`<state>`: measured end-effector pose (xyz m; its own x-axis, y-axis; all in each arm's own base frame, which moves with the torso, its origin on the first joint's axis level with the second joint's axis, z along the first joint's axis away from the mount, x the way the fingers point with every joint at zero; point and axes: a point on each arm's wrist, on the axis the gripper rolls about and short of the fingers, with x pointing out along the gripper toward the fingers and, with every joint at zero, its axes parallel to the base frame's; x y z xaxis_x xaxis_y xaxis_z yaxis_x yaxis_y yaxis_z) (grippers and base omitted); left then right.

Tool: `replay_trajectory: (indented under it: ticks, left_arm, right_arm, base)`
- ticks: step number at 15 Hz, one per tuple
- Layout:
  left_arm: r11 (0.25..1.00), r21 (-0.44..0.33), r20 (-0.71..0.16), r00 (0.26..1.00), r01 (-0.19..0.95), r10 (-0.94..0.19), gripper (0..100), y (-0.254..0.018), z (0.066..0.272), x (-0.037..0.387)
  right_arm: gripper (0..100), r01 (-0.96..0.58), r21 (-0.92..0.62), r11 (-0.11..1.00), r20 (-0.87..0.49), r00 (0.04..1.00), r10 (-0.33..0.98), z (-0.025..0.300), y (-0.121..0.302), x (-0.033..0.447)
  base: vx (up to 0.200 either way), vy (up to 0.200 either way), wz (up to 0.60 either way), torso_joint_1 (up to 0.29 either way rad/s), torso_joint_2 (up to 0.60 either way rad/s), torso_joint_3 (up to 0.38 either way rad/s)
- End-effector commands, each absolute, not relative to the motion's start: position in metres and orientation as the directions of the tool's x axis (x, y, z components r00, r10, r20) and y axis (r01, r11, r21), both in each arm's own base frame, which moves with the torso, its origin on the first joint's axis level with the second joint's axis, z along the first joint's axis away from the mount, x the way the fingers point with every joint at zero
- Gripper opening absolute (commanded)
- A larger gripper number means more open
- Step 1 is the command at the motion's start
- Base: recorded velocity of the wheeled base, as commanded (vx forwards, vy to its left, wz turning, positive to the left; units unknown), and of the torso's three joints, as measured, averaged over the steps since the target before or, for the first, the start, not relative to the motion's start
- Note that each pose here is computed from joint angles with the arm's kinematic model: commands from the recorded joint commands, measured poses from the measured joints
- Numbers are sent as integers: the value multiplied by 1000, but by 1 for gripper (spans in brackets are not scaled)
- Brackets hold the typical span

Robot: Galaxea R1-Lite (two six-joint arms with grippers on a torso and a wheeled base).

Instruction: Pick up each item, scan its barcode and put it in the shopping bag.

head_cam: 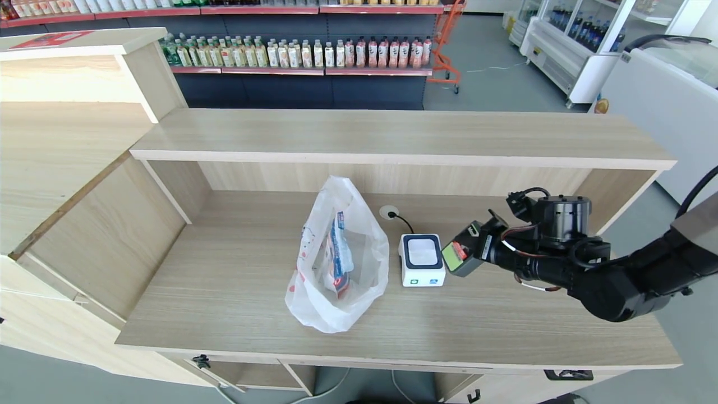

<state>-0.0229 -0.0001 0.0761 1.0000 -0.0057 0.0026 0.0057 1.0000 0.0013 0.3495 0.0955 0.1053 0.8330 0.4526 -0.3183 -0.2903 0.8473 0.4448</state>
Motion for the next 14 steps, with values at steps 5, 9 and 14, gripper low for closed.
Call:
replay_trajectory:
  ticks: [5, 9, 14]
  left_arm:
    - [1000, 2, 3, 1000, 6, -6, 100, 0, 76, -23]
    - [1000, 2, 3, 1000, 5, -5, 100, 0, 76, -23]
    - [1000, 2, 3, 1000, 6, -6, 100, 0, 76, -23]
  right_arm:
    - [0, -342, 437, 832, -302, 815, 494, 81, 120, 368]
    - [0, -356, 411, 840, -329, 801, 500, 66, 125, 369]
    - [0, -391, 411, 824, -328, 780, 533, 58, 143, 370]
  base:
    - [80, 0, 0, 1, -1, -2]
    - [0, 0, 0, 0, 0, 0]
    - [0, 0, 0, 0, 0, 0]
